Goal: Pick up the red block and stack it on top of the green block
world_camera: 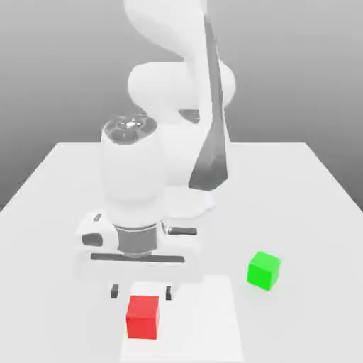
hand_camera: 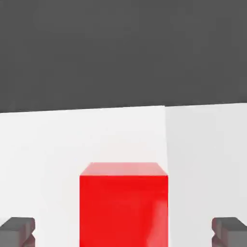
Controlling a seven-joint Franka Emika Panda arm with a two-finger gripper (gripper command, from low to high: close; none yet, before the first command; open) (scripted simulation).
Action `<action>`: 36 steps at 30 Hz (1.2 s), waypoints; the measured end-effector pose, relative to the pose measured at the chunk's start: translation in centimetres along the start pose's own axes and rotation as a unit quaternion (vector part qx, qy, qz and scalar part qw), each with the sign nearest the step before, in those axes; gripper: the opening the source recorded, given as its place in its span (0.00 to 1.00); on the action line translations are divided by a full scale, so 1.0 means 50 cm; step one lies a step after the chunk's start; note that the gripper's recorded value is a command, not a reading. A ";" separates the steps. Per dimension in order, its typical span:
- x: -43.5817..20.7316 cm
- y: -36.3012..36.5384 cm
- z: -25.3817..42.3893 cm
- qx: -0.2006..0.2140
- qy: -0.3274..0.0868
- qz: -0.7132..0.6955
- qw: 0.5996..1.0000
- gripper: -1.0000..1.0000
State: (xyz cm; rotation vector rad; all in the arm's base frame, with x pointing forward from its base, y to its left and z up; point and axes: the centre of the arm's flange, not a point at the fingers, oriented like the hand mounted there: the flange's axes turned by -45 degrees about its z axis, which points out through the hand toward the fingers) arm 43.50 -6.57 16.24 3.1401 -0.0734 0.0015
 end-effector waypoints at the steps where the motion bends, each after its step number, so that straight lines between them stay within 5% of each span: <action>1: -0.002 0.000 0.022 0.000 0.000 0.000 1.000 0.00; 13: -0.002 0.000 -0.073 0.000 -0.001 0.000 1.000 0.00; 26: -0.265 -0.440 -0.168 0.007 -0.002 -0.130 0.991 0.00; 34: -0.293 -0.459 -0.051 -0.001 0.000 -0.138 0.990 0.00; 35: -0.294 -0.460 -0.041 0.000 0.000 -0.139 0.990 1.00; 36: -0.294 -0.460 -0.041 0.000 0.000 -0.139 0.990 1.00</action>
